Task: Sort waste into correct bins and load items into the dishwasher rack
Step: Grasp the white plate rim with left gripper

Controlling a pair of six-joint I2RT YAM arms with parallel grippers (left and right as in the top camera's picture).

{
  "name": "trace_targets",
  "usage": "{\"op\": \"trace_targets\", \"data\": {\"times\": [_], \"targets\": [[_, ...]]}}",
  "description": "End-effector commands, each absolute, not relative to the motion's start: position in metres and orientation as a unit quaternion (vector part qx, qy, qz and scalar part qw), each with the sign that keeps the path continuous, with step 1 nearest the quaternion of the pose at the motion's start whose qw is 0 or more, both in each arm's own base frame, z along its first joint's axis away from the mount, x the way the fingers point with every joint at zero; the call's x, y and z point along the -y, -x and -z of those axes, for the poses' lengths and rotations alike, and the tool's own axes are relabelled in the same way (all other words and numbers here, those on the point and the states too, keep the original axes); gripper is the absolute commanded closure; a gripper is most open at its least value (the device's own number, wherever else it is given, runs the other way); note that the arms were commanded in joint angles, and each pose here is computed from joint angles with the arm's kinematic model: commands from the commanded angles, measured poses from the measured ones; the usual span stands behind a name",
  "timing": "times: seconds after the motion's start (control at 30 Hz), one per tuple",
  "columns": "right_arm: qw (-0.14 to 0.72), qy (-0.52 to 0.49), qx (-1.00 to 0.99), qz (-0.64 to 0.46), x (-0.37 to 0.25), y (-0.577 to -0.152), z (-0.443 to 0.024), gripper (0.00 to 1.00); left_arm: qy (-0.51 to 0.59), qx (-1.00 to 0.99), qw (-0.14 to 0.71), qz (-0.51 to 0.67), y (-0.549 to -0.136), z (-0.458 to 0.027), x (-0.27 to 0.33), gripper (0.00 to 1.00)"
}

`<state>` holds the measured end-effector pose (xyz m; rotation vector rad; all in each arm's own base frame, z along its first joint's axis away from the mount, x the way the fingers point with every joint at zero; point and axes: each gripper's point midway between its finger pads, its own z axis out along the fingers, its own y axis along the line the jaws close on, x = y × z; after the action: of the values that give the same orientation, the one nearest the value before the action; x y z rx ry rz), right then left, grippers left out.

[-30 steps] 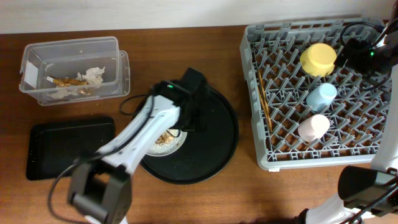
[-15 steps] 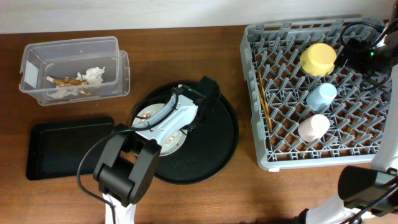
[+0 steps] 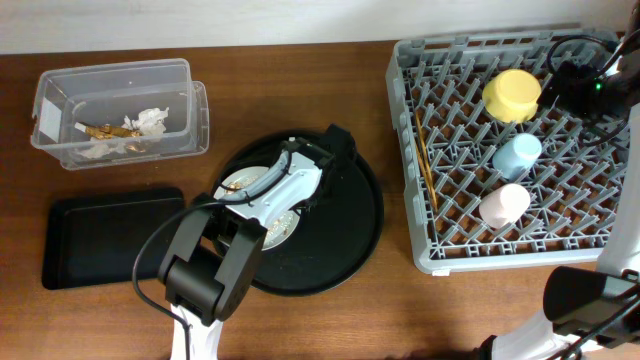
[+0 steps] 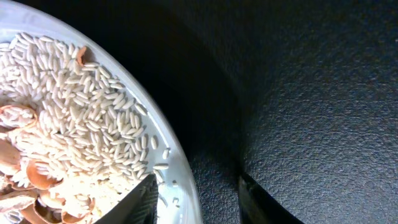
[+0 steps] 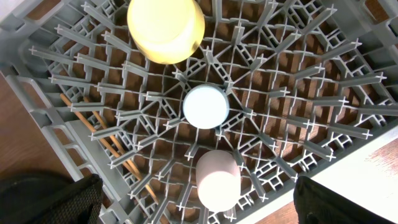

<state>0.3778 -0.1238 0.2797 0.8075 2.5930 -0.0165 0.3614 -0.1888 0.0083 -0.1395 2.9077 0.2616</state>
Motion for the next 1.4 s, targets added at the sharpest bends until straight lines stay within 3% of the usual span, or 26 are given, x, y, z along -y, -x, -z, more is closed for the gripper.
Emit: {"op": "trace_targets", "data": {"times": [0.0, 0.37, 0.47, 0.9, 1.03, 1.13, 1.2, 1.37], "targets": [[0.211, -0.295, -0.932, 0.007, 0.125, -0.379, -0.279, 0.02, 0.044, -0.989, 0.090, -0.105, -0.355, 0.002, 0.187, 0.64], [0.211, -0.295, -0.932, 0.008, 0.125, -0.379, -0.279, 0.01, 0.043, -0.989, 0.086, -0.108, -0.357, -0.010, 0.188, 0.75], [0.211, -0.295, -0.932, 0.008, 0.125, -0.379, -0.279, 0.02, 0.043, -0.990, 0.083, -0.103, -0.355, -0.010, 0.190, 0.87], [0.211, -0.295, -0.932, 0.008, 0.125, -0.379, -0.279, 0.02, 0.023, -0.991, 0.084, -0.098, -0.347, -0.009, 0.205, 0.95], [0.211, -0.295, -0.932, 0.008, 0.125, -0.379, -0.279, 0.02, 0.023, -0.991, 0.083, -0.099, -0.347, -0.009, 0.205, 0.95], [0.211, -0.295, -0.932, 0.007, 0.125, -0.379, -0.279, 0.02, 0.023, -0.991, 0.083, -0.099, -0.347, -0.009, 0.205, 0.74], [0.211, -0.295, -0.932, 0.008, 0.125, -0.379, -0.279, 0.02, 0.023, -0.991, 0.082, -0.100, -0.346, -0.007, 0.204, 0.70], [0.211, -0.295, -0.932, 0.008, 0.125, -0.379, -0.279, 0.01, 0.020, -0.991, 0.073, -0.106, -0.341, -0.002, 0.203, 0.68]]}}
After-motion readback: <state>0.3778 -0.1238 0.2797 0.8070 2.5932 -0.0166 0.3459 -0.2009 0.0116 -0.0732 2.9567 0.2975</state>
